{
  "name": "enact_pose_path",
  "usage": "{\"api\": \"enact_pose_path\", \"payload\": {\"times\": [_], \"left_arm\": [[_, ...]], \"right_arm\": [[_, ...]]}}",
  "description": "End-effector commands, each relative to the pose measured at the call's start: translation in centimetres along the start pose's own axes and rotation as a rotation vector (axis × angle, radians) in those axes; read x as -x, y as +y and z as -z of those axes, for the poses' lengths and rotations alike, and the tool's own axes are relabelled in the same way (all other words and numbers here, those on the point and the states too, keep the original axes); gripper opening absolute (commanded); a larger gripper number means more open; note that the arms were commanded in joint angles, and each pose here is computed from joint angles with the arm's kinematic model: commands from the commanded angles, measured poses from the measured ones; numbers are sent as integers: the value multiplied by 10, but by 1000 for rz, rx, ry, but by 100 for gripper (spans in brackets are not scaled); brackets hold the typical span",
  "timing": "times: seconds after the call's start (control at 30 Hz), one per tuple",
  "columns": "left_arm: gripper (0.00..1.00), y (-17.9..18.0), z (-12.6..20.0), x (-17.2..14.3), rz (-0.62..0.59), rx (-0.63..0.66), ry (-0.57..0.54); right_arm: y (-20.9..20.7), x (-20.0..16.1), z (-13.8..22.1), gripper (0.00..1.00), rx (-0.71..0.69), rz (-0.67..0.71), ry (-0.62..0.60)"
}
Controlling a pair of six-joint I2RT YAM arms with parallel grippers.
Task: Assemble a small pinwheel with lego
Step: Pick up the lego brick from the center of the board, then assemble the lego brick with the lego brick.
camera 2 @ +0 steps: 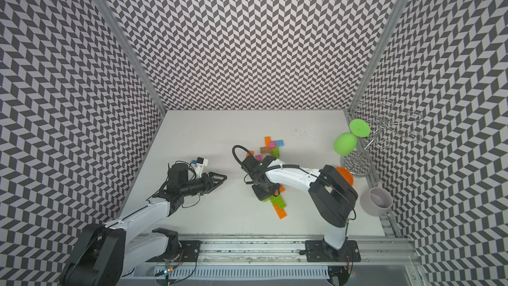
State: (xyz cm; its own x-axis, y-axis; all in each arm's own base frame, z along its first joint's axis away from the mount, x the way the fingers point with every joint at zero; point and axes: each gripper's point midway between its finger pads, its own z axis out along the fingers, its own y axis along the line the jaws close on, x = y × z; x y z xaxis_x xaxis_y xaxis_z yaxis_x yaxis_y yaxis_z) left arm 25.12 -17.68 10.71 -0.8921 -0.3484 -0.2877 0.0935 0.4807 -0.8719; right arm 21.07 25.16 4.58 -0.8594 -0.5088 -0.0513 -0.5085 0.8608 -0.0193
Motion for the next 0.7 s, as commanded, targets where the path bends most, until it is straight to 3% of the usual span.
{"api": "enact_pose_path", "payload": {"times": [0.0, 0.67], "left_arm": [[53, -10, -1, 10, -41, -15, -29], [53, -9, -3, 12, -40, -13, -24]], "right_arm": [[-10, 3, 7, 10, -31, 9, -25], [-24, 3, -16, 10, -64, -18, 8]]}}
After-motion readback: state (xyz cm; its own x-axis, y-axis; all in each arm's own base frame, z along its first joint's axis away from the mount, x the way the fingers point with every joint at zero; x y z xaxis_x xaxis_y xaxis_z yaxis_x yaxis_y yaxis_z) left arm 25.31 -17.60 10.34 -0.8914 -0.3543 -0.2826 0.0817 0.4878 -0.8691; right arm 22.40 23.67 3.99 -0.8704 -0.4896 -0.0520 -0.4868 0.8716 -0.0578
